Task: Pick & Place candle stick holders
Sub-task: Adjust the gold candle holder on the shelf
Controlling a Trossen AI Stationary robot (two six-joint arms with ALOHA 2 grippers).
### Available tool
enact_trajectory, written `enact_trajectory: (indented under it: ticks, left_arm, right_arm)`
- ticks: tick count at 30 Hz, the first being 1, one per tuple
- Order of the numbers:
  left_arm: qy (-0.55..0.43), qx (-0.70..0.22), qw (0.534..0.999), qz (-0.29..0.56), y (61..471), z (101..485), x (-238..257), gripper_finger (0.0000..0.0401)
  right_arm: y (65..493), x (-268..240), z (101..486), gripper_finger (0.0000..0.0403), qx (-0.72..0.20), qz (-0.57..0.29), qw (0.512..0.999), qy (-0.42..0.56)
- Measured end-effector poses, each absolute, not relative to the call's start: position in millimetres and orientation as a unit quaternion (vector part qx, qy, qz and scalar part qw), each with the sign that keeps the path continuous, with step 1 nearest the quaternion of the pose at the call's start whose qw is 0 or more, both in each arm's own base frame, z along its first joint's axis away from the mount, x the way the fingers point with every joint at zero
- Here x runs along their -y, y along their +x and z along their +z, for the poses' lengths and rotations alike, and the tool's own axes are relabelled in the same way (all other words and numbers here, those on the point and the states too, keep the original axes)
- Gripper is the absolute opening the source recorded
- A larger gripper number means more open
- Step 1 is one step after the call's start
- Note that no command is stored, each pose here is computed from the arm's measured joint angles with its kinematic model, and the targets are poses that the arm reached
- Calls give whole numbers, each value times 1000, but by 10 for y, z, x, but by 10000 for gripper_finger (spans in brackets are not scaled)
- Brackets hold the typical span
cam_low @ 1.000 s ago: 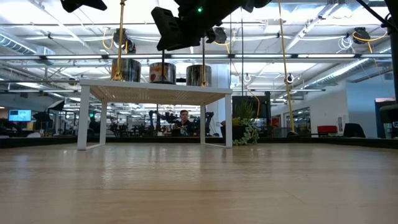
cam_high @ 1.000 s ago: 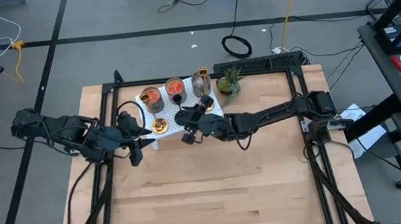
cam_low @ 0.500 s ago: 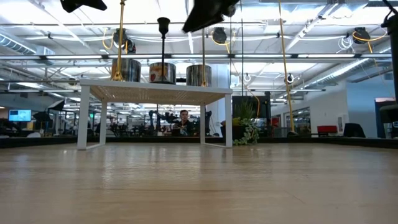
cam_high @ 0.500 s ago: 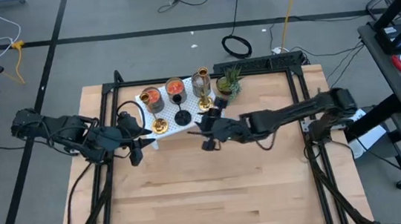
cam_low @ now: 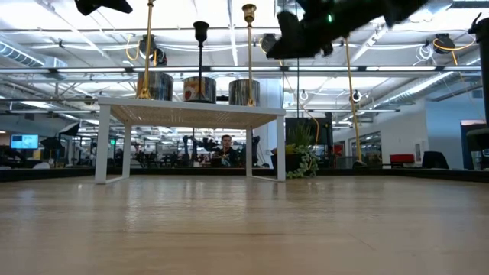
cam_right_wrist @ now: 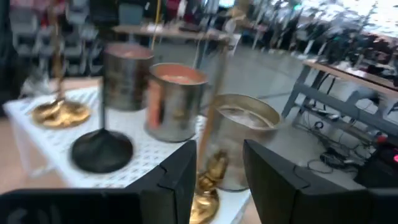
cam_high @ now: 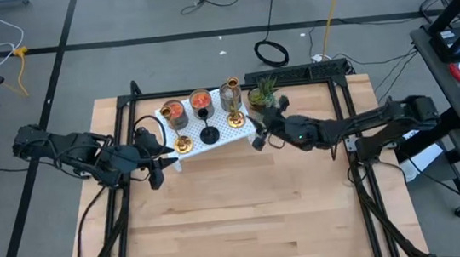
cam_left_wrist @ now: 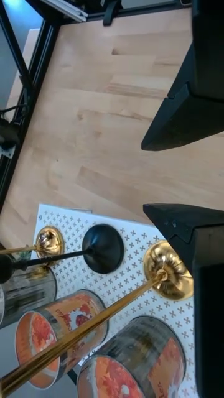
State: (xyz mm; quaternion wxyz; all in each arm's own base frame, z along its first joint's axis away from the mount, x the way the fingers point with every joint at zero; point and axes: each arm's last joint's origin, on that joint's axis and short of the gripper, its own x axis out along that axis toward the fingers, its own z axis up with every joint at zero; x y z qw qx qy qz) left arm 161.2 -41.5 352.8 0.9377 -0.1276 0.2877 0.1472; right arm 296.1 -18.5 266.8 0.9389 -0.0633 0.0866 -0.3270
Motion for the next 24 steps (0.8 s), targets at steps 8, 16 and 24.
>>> enact_trajectory:
  ticks: [8, 16, 24]
  left_arm:
    - [-131, -283, 938, 151, 1615, 3534, 414, 152]
    - [-132, -260, 946, 141, 1648, 3579, 425, 152]
    - [-126, -258, 948, 138, 1650, 3583, 426, 152]
  right_arm:
    - [2903, 506, 2368, 126, -9, -221, 975, 18]
    - [3013, 714, 2277, 126, -25, -230, 973, 27]
    - [3105, 766, 2270, 126, -25, -225, 974, 32]
